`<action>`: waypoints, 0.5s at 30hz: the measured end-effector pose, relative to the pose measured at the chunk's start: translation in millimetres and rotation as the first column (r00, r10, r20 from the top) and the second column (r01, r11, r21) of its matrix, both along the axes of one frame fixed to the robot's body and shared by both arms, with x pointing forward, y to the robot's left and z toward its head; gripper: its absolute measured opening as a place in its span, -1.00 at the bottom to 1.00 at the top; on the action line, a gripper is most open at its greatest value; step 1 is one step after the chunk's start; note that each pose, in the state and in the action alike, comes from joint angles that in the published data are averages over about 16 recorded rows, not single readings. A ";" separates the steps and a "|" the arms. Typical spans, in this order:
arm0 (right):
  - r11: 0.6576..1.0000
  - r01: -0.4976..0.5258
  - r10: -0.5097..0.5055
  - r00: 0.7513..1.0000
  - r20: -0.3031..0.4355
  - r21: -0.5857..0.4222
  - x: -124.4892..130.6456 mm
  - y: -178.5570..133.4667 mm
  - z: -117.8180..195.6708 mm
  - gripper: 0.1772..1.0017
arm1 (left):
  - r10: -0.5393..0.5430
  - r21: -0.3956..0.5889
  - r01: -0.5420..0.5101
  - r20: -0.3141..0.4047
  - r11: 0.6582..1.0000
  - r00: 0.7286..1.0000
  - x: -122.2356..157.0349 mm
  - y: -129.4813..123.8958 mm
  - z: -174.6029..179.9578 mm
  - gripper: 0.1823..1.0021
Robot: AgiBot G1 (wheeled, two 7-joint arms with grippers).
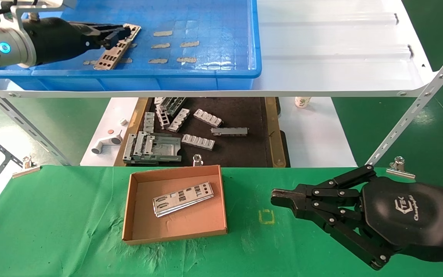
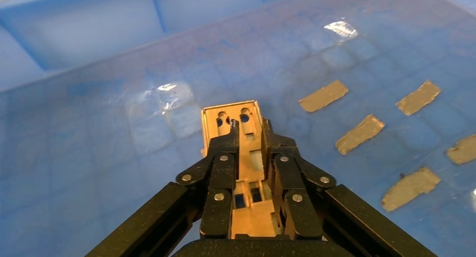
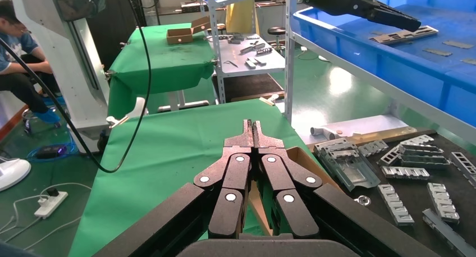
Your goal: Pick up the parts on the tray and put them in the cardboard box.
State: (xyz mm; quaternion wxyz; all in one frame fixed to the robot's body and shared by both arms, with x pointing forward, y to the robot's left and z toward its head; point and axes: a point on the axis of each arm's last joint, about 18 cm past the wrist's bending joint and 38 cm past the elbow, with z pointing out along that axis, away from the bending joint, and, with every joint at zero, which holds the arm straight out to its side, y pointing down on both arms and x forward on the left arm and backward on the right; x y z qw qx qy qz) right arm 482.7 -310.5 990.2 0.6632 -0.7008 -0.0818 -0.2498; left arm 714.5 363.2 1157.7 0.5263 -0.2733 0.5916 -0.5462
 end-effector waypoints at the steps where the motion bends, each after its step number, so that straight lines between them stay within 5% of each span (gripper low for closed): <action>1: 1.000 0.000 0.000 1.000 0.000 0.000 0.0 0.0 0.0 -0.97 | 0.001 0.000 -0.001 0.000 1.000 1.000 0.2 0.0 -0.1 -0.78; 15: 1.000 0.000 0.000 1.000 0.000 0.000 0.0 0.0 0.0 -0.97 | 0.007 -0.004 -0.007 0.001 1.000 1.000 3.5 -2.5 -2.2 -0.38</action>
